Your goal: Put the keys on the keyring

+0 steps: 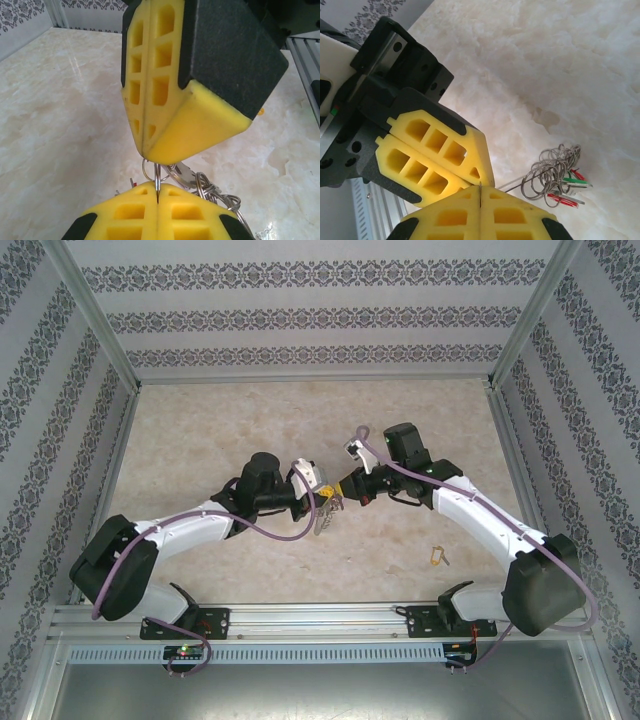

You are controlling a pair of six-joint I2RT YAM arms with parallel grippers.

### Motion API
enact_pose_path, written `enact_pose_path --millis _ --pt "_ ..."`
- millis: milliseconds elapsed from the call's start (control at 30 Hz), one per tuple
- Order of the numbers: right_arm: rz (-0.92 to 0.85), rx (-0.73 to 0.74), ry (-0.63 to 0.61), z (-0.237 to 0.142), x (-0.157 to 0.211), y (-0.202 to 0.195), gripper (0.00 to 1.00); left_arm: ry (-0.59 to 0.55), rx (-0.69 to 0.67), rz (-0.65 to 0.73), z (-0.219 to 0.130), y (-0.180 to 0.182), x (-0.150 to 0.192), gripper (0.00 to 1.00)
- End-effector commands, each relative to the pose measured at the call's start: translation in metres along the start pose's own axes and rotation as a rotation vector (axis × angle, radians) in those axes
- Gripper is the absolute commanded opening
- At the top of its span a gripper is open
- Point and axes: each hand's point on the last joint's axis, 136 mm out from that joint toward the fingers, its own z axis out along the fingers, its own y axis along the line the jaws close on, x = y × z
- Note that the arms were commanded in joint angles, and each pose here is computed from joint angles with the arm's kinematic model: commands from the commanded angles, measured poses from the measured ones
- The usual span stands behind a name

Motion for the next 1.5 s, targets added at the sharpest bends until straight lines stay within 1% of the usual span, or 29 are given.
enact_pose_path --millis 0,100,167,233,267,400,500,600,733,867,900,967,1000,1033,1067,1100,1133,1233,1300,1433,1467 --pt "-0.020 0.094 0.006 -0.006 0.000 -0.011 0.00 0.007 0.025 0.018 0.002 -0.001 -0.007 0.18" --pt "0.049 0.157 0.036 -0.007 0.016 -0.028 0.00 0.008 0.030 0.001 -0.001 -0.003 -0.008 0.29" --pt "0.082 0.167 0.048 -0.007 0.027 -0.032 0.00 0.000 0.052 -0.015 -0.004 -0.009 -0.010 0.33" --pt "0.101 0.166 0.051 -0.007 0.033 -0.032 0.00 -0.004 0.135 -0.014 -0.010 -0.022 -0.014 0.34" --pt "0.122 0.166 0.051 -0.006 0.036 -0.032 0.00 0.007 0.155 -0.032 -0.012 -0.024 -0.015 0.34" --pt "0.180 0.158 0.085 -0.001 0.052 -0.031 0.00 0.011 0.174 -0.097 -0.023 -0.025 -0.017 0.37" --pt "0.233 0.168 0.106 0.003 0.068 -0.033 0.00 -0.014 0.135 -0.155 -0.027 -0.020 -0.021 0.39" --pt "0.303 0.175 0.143 0.010 0.084 -0.035 0.00 -0.036 0.057 -0.245 -0.029 -0.008 -0.023 0.39" --pt "0.382 0.138 0.215 0.023 0.112 -0.025 0.00 -0.058 -0.098 -0.428 -0.034 0.016 -0.019 0.45" --pt "0.403 0.126 0.294 0.028 0.144 -0.018 0.00 -0.071 -0.203 -0.591 -0.042 0.029 -0.012 0.47" --pt "0.410 0.132 0.298 0.026 0.147 -0.019 0.07 -0.073 -0.226 -0.623 -0.044 0.031 -0.009 0.48" --pt "0.400 0.143 0.303 0.021 0.152 -0.019 0.11 -0.077 -0.300 -0.708 -0.052 0.038 -0.001 0.52" --pt "0.392 0.154 0.294 0.018 0.151 -0.022 0.16 -0.081 -0.330 -0.740 -0.055 0.041 0.002 0.53" --pt "0.409 0.197 0.267 0.014 0.146 -0.031 0.27 -0.088 -0.357 -0.774 -0.060 0.043 0.006 0.56" --pt "0.443 0.236 0.238 0.010 0.142 -0.040 0.35 -0.095 -0.388 -0.814 -0.064 0.045 0.011 0.60" --pt "0.491 0.276 0.209 0.006 0.137 -0.051 0.39 -0.094 -0.417 -0.855 -0.067 0.047 0.017 0.63" --pt "0.540 0.290 0.180 0.002 0.131 -0.059 0.39 -0.089 -0.443 -0.900 -0.070 0.048 0.023 0.65" --pt "0.559 0.278 0.147 0.002 0.117 -0.070 0.42 -0.080 -0.458 -0.999 -0.072 0.043 0.037 0.66" --pt "0.540 0.253 0.174 0.008 0.116 -0.072 0.42 -0.063 -0.467 -1.085 -0.072 0.040 0.052 0.66" --pt "0.543 0.151 0.211 0.028 0.112 -0.069 0.42 0.001 -0.457 -1.181 -0.067 0.028 0.077 0.67" --pt "0.537 0.149 0.224 0.032 0.112 -0.070 0.41 0.022 -0.467 -1.205 -0.066 0.026 0.086 0.67"
